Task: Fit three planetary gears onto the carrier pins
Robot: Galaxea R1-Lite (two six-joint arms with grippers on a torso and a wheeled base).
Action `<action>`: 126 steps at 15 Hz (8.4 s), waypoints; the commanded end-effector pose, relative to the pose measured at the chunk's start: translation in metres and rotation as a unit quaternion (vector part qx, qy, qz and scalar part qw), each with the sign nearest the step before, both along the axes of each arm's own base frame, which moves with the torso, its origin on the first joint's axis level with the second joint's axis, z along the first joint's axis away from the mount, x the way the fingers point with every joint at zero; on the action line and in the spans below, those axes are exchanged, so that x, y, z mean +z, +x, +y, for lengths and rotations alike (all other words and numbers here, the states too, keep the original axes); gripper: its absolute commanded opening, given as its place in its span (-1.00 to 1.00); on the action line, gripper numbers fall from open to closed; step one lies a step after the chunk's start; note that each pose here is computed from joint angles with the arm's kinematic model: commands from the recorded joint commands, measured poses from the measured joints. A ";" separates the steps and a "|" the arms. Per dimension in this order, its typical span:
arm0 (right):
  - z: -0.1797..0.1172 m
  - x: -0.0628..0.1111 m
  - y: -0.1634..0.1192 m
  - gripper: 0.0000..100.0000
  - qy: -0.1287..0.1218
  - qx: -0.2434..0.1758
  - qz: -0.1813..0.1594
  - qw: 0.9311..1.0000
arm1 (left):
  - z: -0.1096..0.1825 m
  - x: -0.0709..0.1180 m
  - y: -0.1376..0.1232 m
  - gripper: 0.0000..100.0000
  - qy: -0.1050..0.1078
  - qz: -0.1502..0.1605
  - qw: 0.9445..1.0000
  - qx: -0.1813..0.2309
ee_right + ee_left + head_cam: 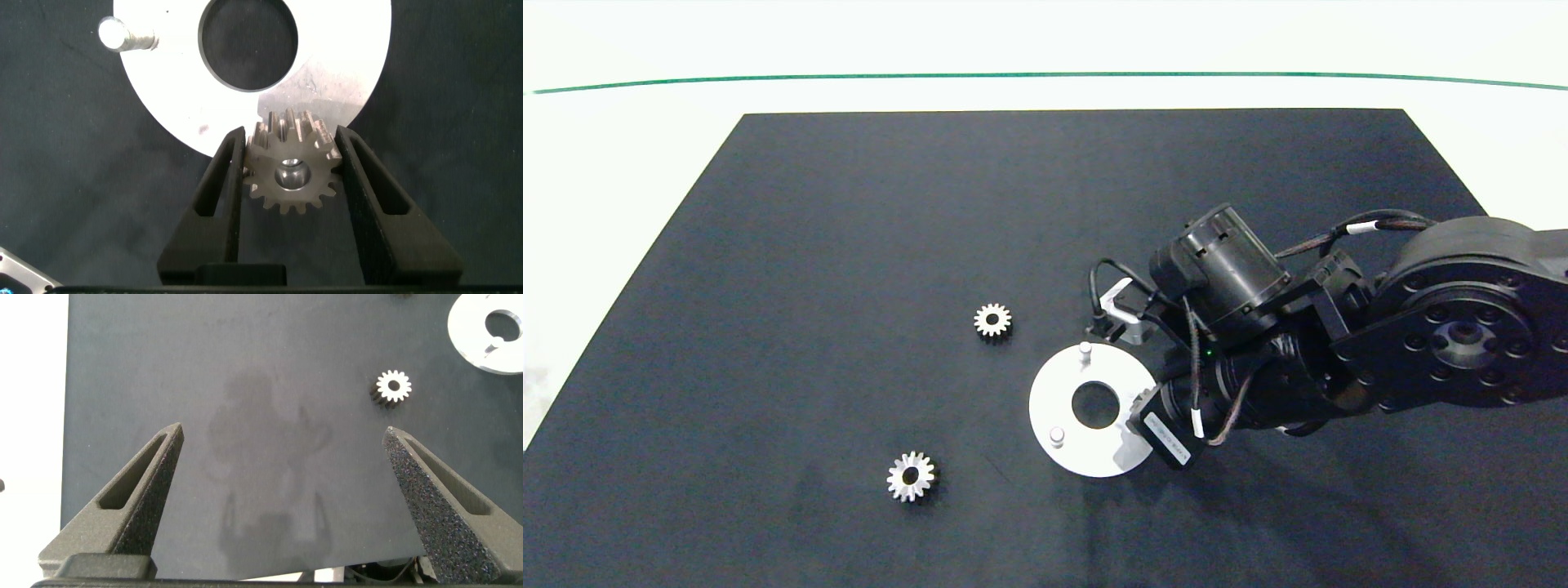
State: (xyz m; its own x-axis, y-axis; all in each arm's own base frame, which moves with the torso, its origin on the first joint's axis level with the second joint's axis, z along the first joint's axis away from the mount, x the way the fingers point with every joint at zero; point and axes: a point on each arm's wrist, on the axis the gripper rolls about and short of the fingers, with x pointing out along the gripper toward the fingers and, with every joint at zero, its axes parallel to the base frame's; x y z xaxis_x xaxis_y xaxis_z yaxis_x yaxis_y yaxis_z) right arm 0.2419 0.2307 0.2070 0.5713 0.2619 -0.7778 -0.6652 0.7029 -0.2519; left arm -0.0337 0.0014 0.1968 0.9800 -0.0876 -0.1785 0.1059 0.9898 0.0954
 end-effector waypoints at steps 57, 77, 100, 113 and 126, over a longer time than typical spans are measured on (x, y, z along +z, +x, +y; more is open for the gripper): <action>-0.254 -0.017 -0.308 1.00 0.133 -0.318 -0.314 0.885 | -0.107 -0.070 0.182 1.00 0.167 0.115 0.946 -0.251; -0.256 -0.019 -0.310 1.00 0.139 -0.306 -0.317 0.887 | -0.120 -0.080 0.196 0.49 0.165 0.121 0.948 -0.242; -0.256 -0.019 -0.310 1.00 0.137 -0.307 -0.315 0.888 | -0.123 -0.082 0.198 -0.44 0.165 0.125 0.947 -0.245; -0.256 -0.019 -0.308 1.00 0.136 -0.306 -0.312 0.889 | -0.132 -0.072 0.192 -0.86 0.160 0.106 0.944 -0.269; -0.255 -0.020 -0.306 1.00 0.132 -0.307 -0.308 0.891 | -0.180 -0.028 0.199 -0.86 0.177 0.070 0.940 -0.284</action>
